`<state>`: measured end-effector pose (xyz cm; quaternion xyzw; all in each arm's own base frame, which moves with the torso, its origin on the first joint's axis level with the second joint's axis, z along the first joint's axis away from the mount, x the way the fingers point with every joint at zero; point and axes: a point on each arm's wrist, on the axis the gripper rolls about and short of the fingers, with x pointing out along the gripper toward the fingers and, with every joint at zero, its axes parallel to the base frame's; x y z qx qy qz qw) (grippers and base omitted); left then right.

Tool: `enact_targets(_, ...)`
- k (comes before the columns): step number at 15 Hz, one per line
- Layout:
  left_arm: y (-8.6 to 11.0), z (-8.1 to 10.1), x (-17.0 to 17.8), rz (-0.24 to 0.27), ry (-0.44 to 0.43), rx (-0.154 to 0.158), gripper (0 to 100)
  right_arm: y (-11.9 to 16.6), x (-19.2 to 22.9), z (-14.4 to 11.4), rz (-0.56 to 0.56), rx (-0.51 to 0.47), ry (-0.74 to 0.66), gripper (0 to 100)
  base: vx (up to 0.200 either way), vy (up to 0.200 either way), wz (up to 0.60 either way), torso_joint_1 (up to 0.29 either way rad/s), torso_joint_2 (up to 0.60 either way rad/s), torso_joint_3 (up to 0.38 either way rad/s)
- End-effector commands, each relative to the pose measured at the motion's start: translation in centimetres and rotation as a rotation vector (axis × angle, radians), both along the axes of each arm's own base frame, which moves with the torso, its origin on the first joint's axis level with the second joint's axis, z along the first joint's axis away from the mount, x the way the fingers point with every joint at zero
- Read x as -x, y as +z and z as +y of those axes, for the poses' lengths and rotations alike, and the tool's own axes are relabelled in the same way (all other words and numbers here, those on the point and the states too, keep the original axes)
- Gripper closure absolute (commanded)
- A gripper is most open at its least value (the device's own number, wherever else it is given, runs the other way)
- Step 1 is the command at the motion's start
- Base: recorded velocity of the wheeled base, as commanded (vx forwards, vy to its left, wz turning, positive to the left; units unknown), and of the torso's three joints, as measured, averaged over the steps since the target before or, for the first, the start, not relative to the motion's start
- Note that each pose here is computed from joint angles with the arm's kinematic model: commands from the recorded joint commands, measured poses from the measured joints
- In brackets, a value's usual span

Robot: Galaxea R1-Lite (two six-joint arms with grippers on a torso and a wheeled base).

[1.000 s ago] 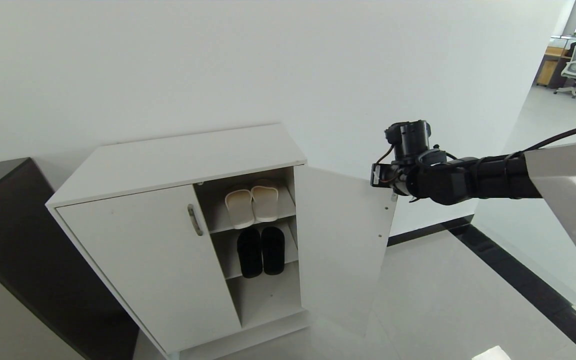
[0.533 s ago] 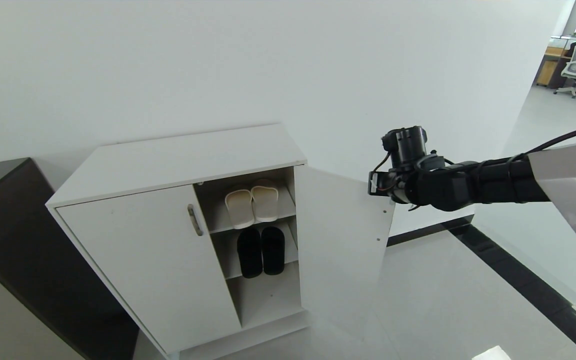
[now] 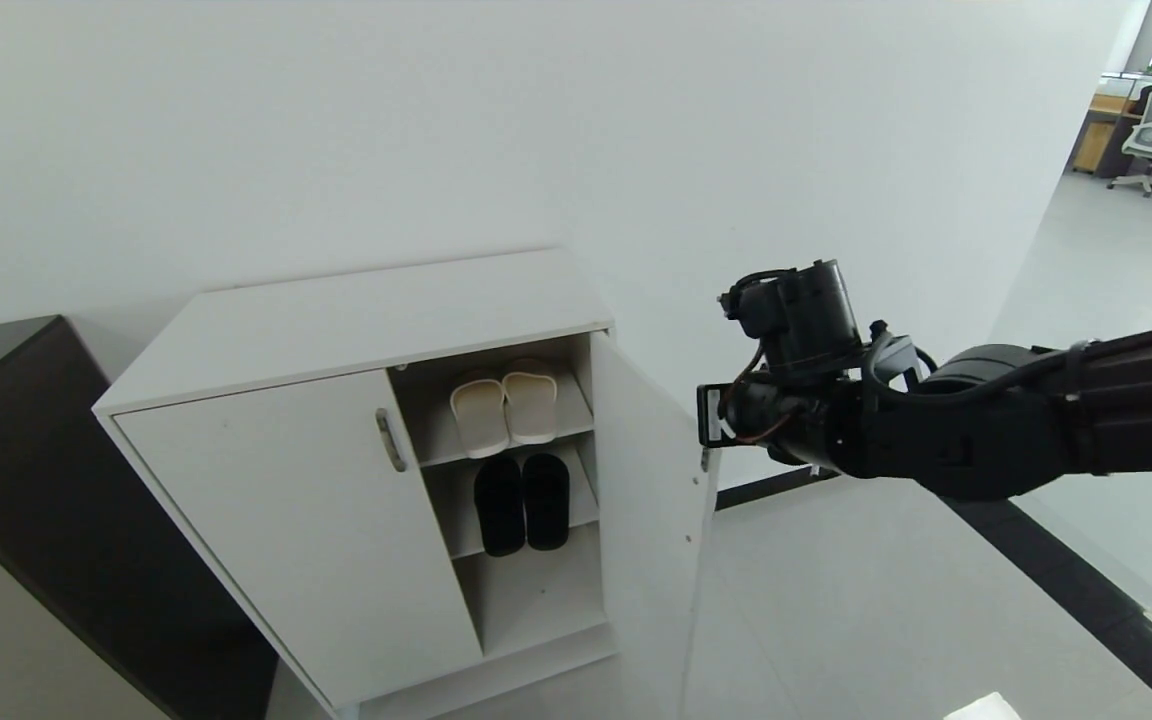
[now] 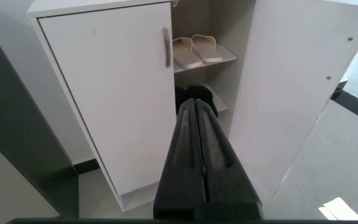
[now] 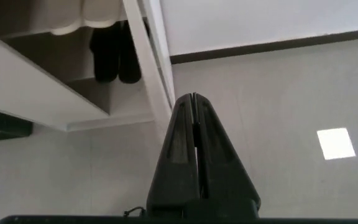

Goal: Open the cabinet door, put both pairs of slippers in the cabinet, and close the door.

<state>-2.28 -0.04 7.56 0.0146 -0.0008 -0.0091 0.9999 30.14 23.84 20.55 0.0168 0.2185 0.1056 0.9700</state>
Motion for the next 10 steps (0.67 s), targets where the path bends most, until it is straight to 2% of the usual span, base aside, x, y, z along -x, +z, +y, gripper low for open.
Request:
enact_targets(1, 0.0, 0.0, 0.0, 0.0, 0.0, 0.0, 100, 1.0, 1.5, -0.5, -0.023, -0.018, 0.017, 100, 0.0, 0.0, 0.0, 0.0, 0.0, 0.0)
enact_targets(4, 0.0, 0.0, 0.0, 0.0, 0.001, 0.0, 100, -0.5, 2.1, -0.2, -0.058, -0.042, 0.077, 100, 0.0, 0.0, 0.0, 0.0, 0.0, 0.0)
enact_targets(8, 0.0, 0.0, 0.0, 0.0, 0.0, 0.0, 100, -2.6, 3.6, 0.6, -0.091, -0.026, 0.15, 100, 0.0, 0.0, 0.0, 0.0, 0.0, 0.0)
enact_targets(10, 0.0, 0.0, 0.0, 0.0, 0.0, 0.0, 100, -3.3, 4.0, 0.6, -0.072, -0.015, 0.165, 100, 0.0, 0.0, 0.6, 0.007, 0.0, 0.002)
